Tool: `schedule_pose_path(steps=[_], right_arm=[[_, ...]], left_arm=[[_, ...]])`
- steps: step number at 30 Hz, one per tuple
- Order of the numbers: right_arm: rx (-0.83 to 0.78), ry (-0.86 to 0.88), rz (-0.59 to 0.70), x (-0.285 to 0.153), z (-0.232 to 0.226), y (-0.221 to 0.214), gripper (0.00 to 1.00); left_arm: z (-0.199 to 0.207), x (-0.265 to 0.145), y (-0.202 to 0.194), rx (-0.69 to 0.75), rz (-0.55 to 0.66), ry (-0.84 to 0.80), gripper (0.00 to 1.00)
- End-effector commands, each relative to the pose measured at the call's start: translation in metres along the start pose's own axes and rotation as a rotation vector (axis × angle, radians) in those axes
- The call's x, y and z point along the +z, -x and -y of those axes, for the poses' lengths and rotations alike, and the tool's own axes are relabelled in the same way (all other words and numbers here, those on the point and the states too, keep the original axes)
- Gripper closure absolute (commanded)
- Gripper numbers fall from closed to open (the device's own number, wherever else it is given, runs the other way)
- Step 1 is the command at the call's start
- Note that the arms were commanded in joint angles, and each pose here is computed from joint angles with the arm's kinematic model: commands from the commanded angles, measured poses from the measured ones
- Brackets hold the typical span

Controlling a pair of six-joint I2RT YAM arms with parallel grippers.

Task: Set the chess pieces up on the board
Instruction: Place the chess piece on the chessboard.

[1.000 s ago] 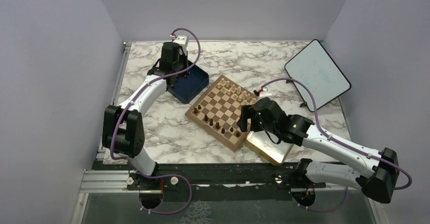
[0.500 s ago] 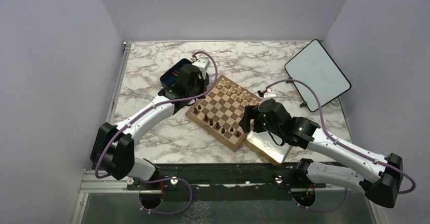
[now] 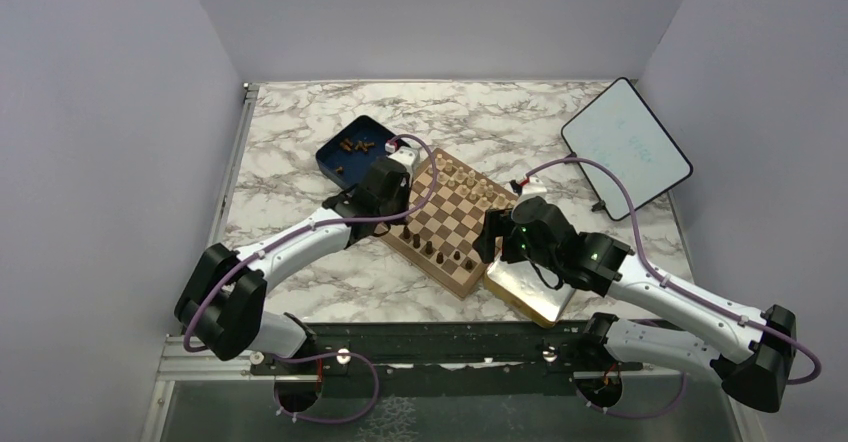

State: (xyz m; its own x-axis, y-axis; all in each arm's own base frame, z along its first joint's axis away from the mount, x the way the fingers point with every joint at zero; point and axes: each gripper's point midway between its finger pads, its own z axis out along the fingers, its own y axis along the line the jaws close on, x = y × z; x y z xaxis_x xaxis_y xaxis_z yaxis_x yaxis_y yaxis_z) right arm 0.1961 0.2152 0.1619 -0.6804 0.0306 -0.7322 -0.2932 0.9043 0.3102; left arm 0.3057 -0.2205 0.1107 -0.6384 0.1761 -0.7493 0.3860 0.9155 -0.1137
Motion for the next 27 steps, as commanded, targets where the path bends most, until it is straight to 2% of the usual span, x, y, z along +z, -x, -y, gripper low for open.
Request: schedule_pose_path(steps=[1, 10, 27], right_arm=[[0.000, -0.016, -0.001, 0.000, 0.002, -0.002, 0.21], [0.004, -0.004, 0.001, 0.001, -0.001, 0.000, 0.21], [0.004, 0.001, -0.009, 0.002, -0.002, -0.003, 0.21]], left_arm=[[-0.003, 0.003, 0.004, -0.009, 0.047, 0.030, 0.84], [-0.003, 0.016, -0.015, -0.001, -0.005, 0.037, 0.84], [-0.007, 0.030, -0.023, 0.015, -0.013, 0.066, 0.84]])
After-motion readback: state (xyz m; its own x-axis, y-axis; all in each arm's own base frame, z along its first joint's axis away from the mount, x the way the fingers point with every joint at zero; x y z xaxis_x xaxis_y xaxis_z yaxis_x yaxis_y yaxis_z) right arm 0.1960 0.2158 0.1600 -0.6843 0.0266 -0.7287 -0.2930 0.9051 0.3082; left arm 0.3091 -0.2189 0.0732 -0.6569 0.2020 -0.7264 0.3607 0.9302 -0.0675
